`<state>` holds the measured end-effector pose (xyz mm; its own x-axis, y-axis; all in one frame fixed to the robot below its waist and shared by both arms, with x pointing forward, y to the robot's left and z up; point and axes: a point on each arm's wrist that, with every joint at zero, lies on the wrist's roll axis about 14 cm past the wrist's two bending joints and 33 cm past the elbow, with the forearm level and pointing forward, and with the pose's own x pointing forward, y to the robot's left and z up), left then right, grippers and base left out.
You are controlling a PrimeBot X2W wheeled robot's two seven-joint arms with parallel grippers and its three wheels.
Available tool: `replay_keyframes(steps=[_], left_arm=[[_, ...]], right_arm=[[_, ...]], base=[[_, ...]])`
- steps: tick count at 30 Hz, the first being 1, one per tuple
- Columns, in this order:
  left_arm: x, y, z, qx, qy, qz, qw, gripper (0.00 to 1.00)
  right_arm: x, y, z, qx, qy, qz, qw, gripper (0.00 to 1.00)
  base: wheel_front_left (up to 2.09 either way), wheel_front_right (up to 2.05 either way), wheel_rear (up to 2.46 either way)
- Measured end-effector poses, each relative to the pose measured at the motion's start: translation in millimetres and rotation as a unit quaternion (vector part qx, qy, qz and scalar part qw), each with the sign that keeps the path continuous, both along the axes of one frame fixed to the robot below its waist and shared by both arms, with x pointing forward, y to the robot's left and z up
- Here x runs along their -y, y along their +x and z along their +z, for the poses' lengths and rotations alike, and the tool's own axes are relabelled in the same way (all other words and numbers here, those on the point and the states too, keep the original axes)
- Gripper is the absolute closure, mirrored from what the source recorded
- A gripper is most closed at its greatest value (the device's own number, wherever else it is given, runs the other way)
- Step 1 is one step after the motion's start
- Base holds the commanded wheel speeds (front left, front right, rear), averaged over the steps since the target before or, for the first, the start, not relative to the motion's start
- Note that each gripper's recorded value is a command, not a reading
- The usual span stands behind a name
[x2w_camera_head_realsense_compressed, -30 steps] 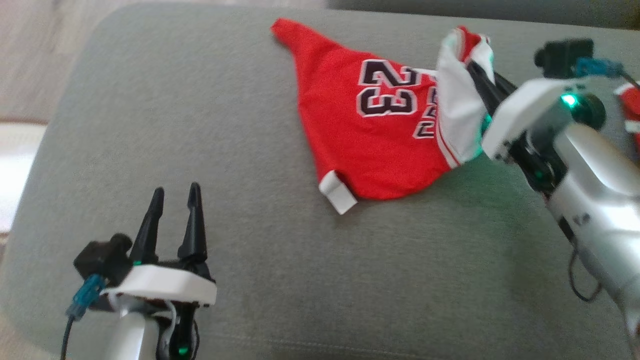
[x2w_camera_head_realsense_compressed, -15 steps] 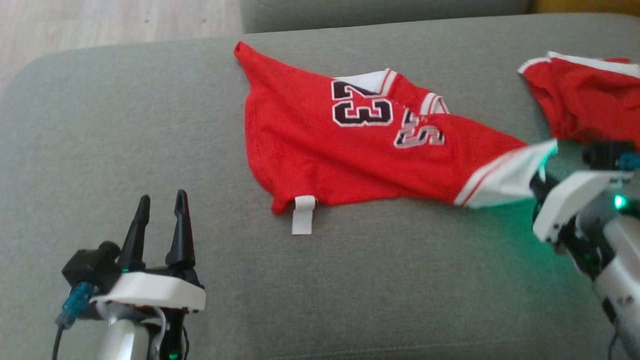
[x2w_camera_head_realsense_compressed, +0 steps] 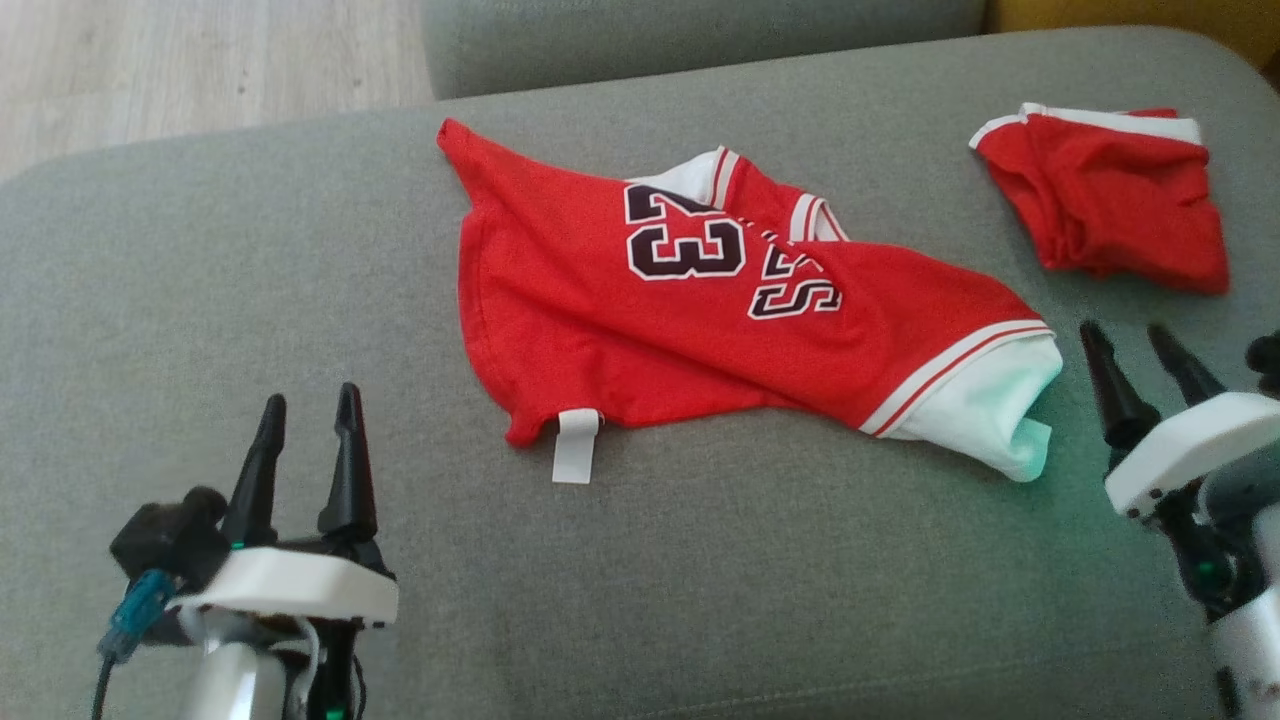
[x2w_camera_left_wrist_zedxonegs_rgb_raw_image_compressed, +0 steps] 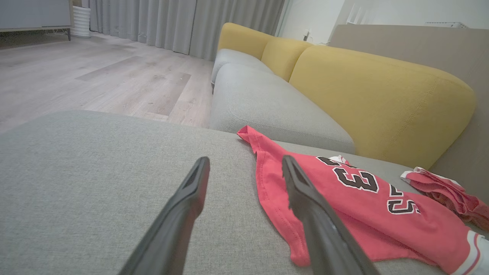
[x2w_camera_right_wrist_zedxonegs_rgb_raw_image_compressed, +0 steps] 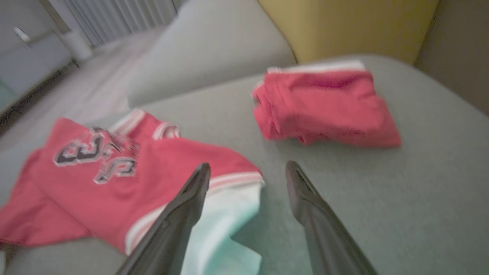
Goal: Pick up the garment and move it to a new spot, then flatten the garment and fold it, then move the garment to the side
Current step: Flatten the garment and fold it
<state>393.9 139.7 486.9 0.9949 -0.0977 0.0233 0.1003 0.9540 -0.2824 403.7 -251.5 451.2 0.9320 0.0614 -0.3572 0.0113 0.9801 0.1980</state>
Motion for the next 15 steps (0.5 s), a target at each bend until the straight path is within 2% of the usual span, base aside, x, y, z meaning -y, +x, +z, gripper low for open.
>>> replay_keyframes(steps=[2,7,10,15], left_arm=[[-2.7,-2.0,2.3,0.003,0.001,0.003,1.000,0.00],[-6.6,-15.7,-3.6,-0.007,0.003,0.008,1.000,0.00],[-7.6,-19.6,-8.4,-0.014,0.003,0.008,1.000,0.00],[-4.5,-21.3,-12.5,-0.021,0.004,0.001,1.000,0.00]], right_arm=[[-14.8,1.9,28.4,0.070,0.027,-0.009,0.997,0.00],[-42.9,-13.3,58.8,0.162,0.025,-0.001,0.986,0.00],[-46.0,-17.9,61.1,0.185,0.012,-0.003,0.983,0.00],[-53.1,-18.8,56.5,0.186,0.018,-0.006,0.982,0.00]], base=[[0.00,0.00,0.00],[0.00,0.00,0.00],[0.00,0.00,0.00],[0.00,0.00,0.00]])
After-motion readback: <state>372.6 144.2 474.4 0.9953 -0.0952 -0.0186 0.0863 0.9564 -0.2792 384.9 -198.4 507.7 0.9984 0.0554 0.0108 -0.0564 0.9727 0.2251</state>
